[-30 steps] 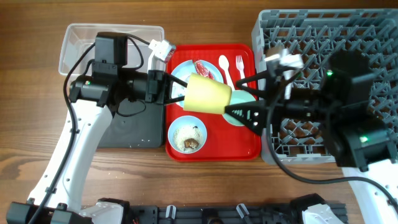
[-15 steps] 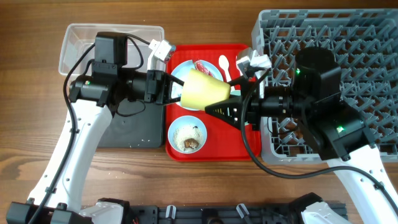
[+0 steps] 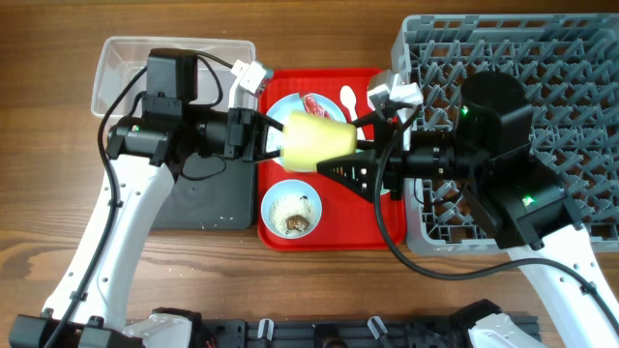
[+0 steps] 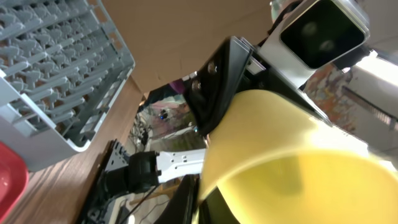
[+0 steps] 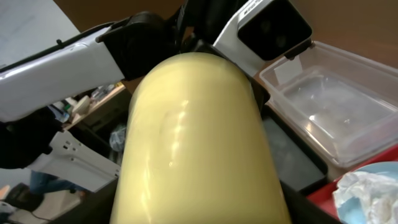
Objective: Sort waste into correct bins and load items into the dishwasher rack
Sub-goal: 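Hand the yellow cup from the left gripper to the right gripper, then place the yellow cup into the dish rack with the right gripper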
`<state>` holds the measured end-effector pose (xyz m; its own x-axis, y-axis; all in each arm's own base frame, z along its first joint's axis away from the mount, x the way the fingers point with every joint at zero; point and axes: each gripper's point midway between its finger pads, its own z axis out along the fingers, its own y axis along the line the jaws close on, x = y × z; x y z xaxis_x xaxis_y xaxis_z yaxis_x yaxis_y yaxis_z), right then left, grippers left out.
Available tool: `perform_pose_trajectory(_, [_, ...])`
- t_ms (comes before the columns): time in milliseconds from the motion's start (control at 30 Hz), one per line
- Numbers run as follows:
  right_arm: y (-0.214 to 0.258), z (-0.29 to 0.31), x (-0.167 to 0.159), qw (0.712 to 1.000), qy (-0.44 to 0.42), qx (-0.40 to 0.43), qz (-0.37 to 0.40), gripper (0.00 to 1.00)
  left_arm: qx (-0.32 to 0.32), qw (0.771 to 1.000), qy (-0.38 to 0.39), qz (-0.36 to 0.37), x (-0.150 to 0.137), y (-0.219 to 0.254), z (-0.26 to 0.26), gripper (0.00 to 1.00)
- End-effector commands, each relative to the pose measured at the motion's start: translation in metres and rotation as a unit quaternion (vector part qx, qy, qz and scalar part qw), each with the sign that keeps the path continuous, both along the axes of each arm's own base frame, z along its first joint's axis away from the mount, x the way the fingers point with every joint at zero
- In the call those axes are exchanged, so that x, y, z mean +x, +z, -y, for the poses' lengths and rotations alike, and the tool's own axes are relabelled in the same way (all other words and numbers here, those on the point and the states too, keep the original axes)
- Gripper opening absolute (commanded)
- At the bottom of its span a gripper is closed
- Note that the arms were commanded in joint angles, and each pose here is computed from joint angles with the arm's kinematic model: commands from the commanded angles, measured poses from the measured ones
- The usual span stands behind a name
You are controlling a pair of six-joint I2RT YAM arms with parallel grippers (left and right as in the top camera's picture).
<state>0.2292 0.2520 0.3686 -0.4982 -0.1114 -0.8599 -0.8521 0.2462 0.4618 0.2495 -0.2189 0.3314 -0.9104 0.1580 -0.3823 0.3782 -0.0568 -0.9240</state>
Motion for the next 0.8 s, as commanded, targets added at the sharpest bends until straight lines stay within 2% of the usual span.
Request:
perform_pose_trajectory(0, [0.014,-0.001,-0.001,1.000,0.003,0.010,0.026,0.82,-0.007,1.000,-0.008,0.008,-0.003,0.003,0.001,0.04])
perform_pose_trajectory(100, [0.014,-0.001,-0.001,1.000,0.003,0.010,0.027,0.89,-0.007,1.000,-0.008,0.008,-0.003,0.003,0.001,0.04])
perform_pose_trajectory(133, [0.014,-0.001,-0.001,1.000,0.003,0.010,0.027,0.83,-0.007,1.000,-0.008,0.008,-0.003,0.003,0.001,0.04])
perform_pose_trajectory(267, [0.010,-0.001,-0.003,1.000,0.005,0.005,0.014,0.79,-0.007,1.000,-0.008,0.010,-0.002,0.003,0.001,0.04])
perform_pose_trajectory(333, [0.007,0.000,-0.004,1.000,0.005,0.002,0.007,0.70,-0.008,1.000,-0.008,0.013,-0.002,0.004,0.001,0.04])
perform_pose_trajectory(367, [0.007,0.000,-0.004,1.000,0.005,0.003,0.007,0.61,-0.008,1.000,-0.007,0.014,-0.002,0.004,0.001,0.04])
perform_pose_trajectory(467, [0.009,0.000,-0.002,1.000,0.002,0.004,0.013,0.50,-0.008,1.000,-0.008,0.014,-0.002,0.004,0.001,0.05])
perform_pose_trajectory(600, [0.014,0.002,-0.003,1.000,-0.001,0.008,0.023,0.48,-0.008,1.000,-0.008,0.014,-0.002,0.004,0.001,0.11])
perform_pose_trajectory(667, [0.015,0.005,-0.002,1.000,-0.012,0.006,0.027,0.47,-0.008,1.000,-0.008,0.014,-0.002,0.004,0.001,0.44])
perform_pose_trajectory(700, [0.014,0.011,0.002,0.999,-0.035,-0.002,0.028,0.47,-0.008,1.000,-0.007,0.014,-0.002,0.004,0.001,0.75])
perform_pose_trajectory(733, [0.014,0.018,0.004,0.998,-0.057,-0.009,0.027,0.47,-0.008,1.000,-0.007,0.014,-0.002,0.004,0.001,1.00])
perform_pose_trajectory(767, [0.012,0.030,0.006,0.996,-0.087,-0.019,0.023,0.47,-0.008,1.000,-0.006,0.015,-0.001,0.004,0.000,1.00])
